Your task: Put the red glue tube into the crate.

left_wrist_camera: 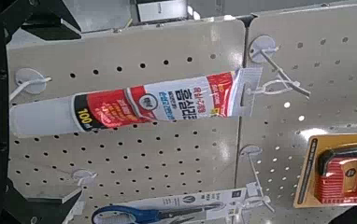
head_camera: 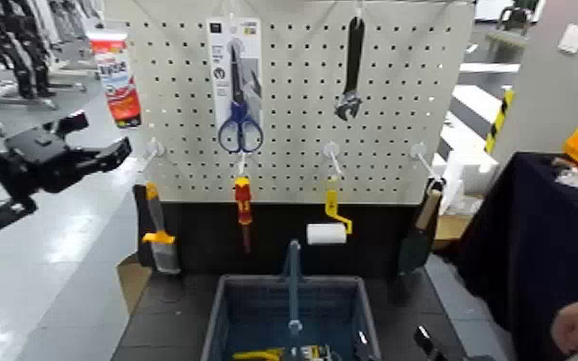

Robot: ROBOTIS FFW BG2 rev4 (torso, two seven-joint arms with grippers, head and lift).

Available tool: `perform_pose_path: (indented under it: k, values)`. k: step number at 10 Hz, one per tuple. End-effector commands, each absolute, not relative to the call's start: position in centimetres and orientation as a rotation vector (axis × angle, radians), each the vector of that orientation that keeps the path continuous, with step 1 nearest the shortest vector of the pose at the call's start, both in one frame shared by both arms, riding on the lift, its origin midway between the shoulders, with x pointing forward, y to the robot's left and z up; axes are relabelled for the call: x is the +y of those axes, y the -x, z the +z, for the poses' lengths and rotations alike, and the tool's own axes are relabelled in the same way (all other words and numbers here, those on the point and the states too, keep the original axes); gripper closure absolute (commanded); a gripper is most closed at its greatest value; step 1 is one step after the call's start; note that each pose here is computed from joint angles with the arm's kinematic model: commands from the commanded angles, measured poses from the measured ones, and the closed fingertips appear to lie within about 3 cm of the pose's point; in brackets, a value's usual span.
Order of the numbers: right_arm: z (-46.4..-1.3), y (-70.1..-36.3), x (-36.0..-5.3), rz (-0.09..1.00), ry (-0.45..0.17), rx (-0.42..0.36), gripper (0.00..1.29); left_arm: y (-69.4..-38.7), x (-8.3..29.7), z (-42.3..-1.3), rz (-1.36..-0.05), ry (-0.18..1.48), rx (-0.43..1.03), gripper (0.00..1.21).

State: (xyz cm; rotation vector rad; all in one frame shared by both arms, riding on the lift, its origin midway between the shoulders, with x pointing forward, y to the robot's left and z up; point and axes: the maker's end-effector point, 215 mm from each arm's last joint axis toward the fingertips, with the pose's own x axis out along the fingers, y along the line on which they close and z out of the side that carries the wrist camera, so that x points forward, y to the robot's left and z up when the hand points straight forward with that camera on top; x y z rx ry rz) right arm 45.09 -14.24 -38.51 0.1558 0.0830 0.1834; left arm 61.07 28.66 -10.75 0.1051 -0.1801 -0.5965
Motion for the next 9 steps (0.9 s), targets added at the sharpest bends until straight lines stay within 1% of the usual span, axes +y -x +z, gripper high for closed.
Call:
perform_pose_path:
  k: [1,4,6,7,8,9]
  values:
    - [-38.6,-45.3,-13.8,0.198,-0.164,0.082,0.13,-62.5,27.7,-9.2,-0.641,-0.125,-0.184,0.14]
    - [-38.5,-45.4,-13.6,0.207,-0.168,0.082,0.13,-63.6,26.4,-7.7,-0.697,-0.149,-0.188,0.15]
    - [-38.5,-45.5,-13.3,0.219,-0.169,0.083,0.13,-64.2,25.6,-7.4,-0.743,-0.167,-0.166,0.16]
    - [-38.5,-45.6,-13.2,0.220,-0.170,0.083,0.13,-64.3,25.7,-7.2,-0.744,-0.169,-0.163,0.17]
    - [-38.5,-45.6,-13.2,0.220,-0.170,0.083,0.13,-64.2,25.9,-7.3,-0.747,-0.166,-0.160,0.28]
    - [-38.6,-45.5,-13.2,0.223,-0.170,0.084,0.13,-64.2,25.8,-7.4,-0.752,-0.159,-0.154,0.59]
